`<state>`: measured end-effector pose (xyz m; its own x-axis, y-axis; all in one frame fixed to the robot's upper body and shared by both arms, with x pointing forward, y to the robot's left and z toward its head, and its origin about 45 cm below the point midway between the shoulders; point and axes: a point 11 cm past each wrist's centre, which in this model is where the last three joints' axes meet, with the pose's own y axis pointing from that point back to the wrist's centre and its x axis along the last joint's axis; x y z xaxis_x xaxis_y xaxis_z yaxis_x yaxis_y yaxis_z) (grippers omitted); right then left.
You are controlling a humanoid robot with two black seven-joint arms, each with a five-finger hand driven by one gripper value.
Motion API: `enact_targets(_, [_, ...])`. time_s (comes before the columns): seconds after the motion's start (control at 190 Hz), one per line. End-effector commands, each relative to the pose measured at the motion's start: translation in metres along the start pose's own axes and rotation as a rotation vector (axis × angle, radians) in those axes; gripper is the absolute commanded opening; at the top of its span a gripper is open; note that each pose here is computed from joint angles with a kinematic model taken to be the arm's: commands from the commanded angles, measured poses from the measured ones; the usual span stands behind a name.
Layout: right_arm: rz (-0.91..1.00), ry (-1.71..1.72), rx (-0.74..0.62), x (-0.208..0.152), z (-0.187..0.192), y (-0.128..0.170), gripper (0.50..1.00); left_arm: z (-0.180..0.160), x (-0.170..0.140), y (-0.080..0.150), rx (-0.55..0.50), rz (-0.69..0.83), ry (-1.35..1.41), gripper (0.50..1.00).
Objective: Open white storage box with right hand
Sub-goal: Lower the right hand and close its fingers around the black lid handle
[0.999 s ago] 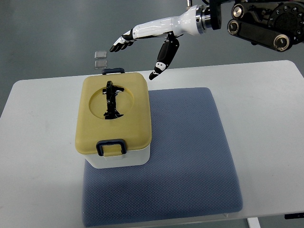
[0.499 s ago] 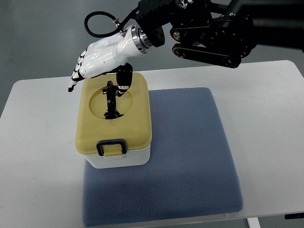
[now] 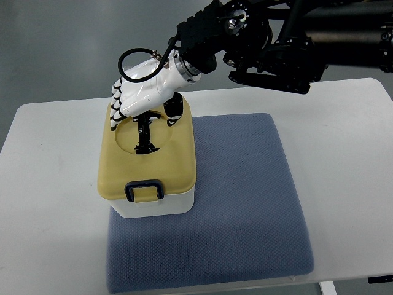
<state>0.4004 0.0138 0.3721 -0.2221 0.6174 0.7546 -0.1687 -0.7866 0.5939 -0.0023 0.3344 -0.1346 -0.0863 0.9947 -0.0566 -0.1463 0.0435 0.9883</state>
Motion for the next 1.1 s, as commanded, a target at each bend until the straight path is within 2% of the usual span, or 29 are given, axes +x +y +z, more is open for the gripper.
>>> enact_targets(0.0, [0.000,0.008,-0.001,-0.001,0.000,0.000,0.901,0.000,0.000,0.000,0.000,0.000,0.000,1.000])
enact_targets(0.321, [-0.038,0.037,0.009,-0.011,-0.002,0.001,0.731,0.000,0.000,0.000,0.000,0.000,0.000,1.000])
enact_targets(0.599, [-0.035,0.055,0.021,-0.016,-0.005,0.000,0.656,-0.001,0.000,0.000,0.001,0.000,0.000,1.000])
enact_targets(0.71, [-0.018,0.070,0.022,-0.016,-0.005,0.000,0.646,-0.001,0.000,0.000,0.001,0.000,0.000,1.000])
enact_targets(0.888, [0.024,0.114,0.028,-0.013,-0.007,0.000,0.588,-0.001,0.000,0.000,0.000,0.000,0.000,1.000])
enact_targets(1.093, [0.067,0.177,0.037,-0.008,-0.008,0.001,0.564,-0.001,0.000,0.000,0.001,0.000,0.000,1.000])
